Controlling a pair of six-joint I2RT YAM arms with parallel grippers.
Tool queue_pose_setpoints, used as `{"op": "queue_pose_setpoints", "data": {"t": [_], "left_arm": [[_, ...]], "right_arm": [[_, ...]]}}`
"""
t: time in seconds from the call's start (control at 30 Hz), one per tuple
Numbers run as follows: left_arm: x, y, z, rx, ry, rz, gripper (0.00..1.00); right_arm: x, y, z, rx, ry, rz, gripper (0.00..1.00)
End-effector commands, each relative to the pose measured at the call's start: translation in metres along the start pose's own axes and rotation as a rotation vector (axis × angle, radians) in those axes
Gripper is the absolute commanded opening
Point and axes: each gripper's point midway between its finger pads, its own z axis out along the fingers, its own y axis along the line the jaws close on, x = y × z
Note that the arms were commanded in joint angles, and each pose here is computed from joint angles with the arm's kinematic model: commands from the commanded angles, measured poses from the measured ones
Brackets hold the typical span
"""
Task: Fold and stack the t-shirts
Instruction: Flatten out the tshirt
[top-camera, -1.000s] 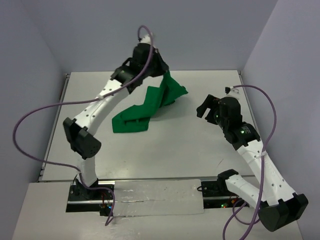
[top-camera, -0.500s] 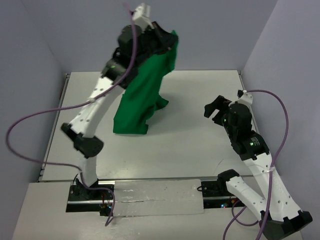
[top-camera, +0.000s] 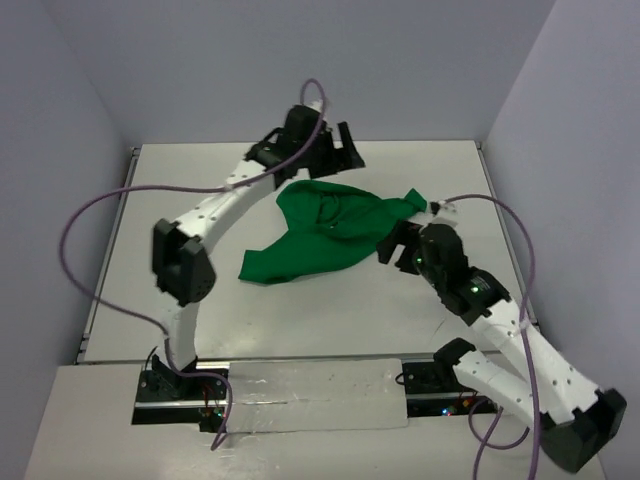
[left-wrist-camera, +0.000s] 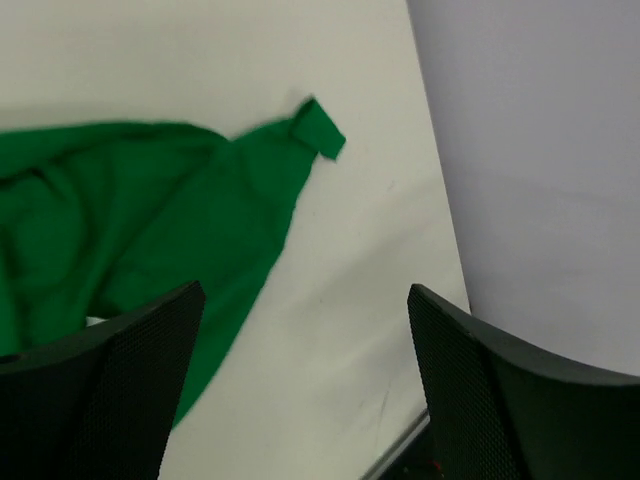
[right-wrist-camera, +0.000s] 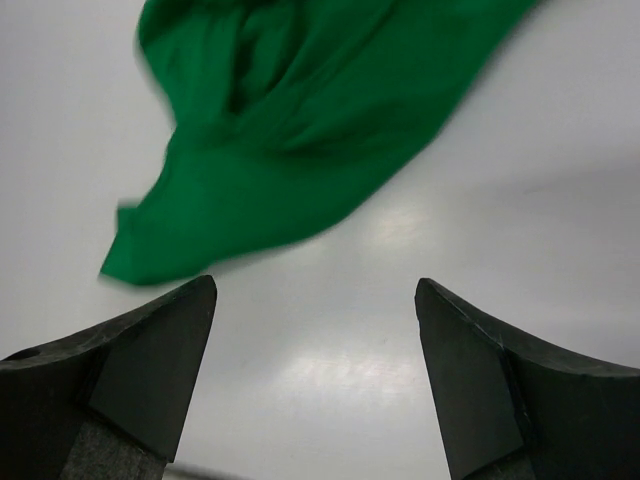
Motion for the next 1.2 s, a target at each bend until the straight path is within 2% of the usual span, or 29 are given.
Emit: {"op": "queue_pose_setpoints", "data": {"t": [0.0,0.03,0.1,0.13,0.17,0.2,0.23,0.27,0.33,0.57,0.63,0.77,0.83,0.87,0.9,0.97,1.0,1.1,1.13,1.17], "left_arm": [[-0.102,0.072,-0.157,-0.196,-0.389,-0.073,0.85],[-0.085,0.107,-0.158,-0.246,-0.352,-0.127,0.85],[-0.085,0.162,-0.163,-0.329,-0.342,-0.194,0.83],[-0.075,0.184,-0.151,-0.365,-0.301,-0.195,0.83],[-0.072,0.187,-0.150,-0.363,-0.289,-0.200,0.83],[-0.062,0.204,-0.131,-0.387,-0.232,-0.204,0.84],[-0.052,0.213,-0.114,-0.384,-0.174,-0.216,0.84],[-0.043,0.222,-0.099,-0.383,-0.134,-0.230,0.84],[-0.035,0.228,-0.077,-0.349,-0.093,-0.246,0.83],[-0.008,0.248,-0.031,-0.281,0.014,-0.256,0.83],[0.006,0.257,-0.015,-0.269,0.063,-0.276,0.81],[0.026,0.268,0.007,-0.255,0.115,-0.298,0.70],[0.032,0.273,0.017,-0.257,0.133,-0.303,0.48],[0.033,0.275,0.019,-0.260,0.137,-0.307,0.29],[0.034,0.276,0.020,-0.260,0.144,-0.311,0.15],[0.036,0.279,0.023,-0.265,0.162,-0.310,0.10],[0.033,0.279,0.023,-0.267,0.160,-0.298,0.10],[0.017,0.277,0.015,-0.278,0.114,-0.273,0.10],[0.004,0.273,0.008,-0.278,0.078,-0.268,0.10],[-0.001,0.274,0.006,-0.281,0.063,-0.272,0.10]], "right_arm": [[0.033,0.082,0.013,-0.146,0.074,-0.084,0.88],[0.040,0.110,0.008,-0.200,0.099,-0.116,0.88],[0.069,0.129,0.031,-0.174,0.167,-0.195,0.88],[0.071,0.148,0.034,-0.201,0.174,-0.203,0.87],[0.084,0.151,0.042,-0.196,0.197,-0.223,0.87],[0.084,0.176,0.044,-0.254,0.202,-0.224,0.87],[0.109,0.188,0.056,-0.248,0.246,-0.274,0.87],[0.114,0.200,0.061,-0.255,0.248,-0.295,0.87],[0.127,0.216,0.075,-0.247,0.262,-0.332,0.87],[0.178,0.221,0.120,-0.206,0.352,-0.369,0.87],[0.192,0.223,0.134,-0.186,0.367,-0.369,0.86],[0.207,0.209,0.159,-0.107,0.382,-0.354,0.77],[0.212,0.201,0.170,-0.078,0.388,-0.348,0.68],[0.212,0.198,0.174,-0.063,0.384,-0.346,0.60],[0.210,0.196,0.176,-0.053,0.380,-0.343,0.50],[0.204,0.188,0.178,-0.022,0.367,-0.341,0.19],[0.195,0.184,0.175,-0.008,0.347,-0.338,0.11],[0.160,0.170,0.154,0.011,0.270,-0.322,0.09],[0.128,0.174,0.137,-0.010,0.195,-0.297,0.09],[0.128,0.165,0.135,0.002,0.194,-0.313,0.09]]}}
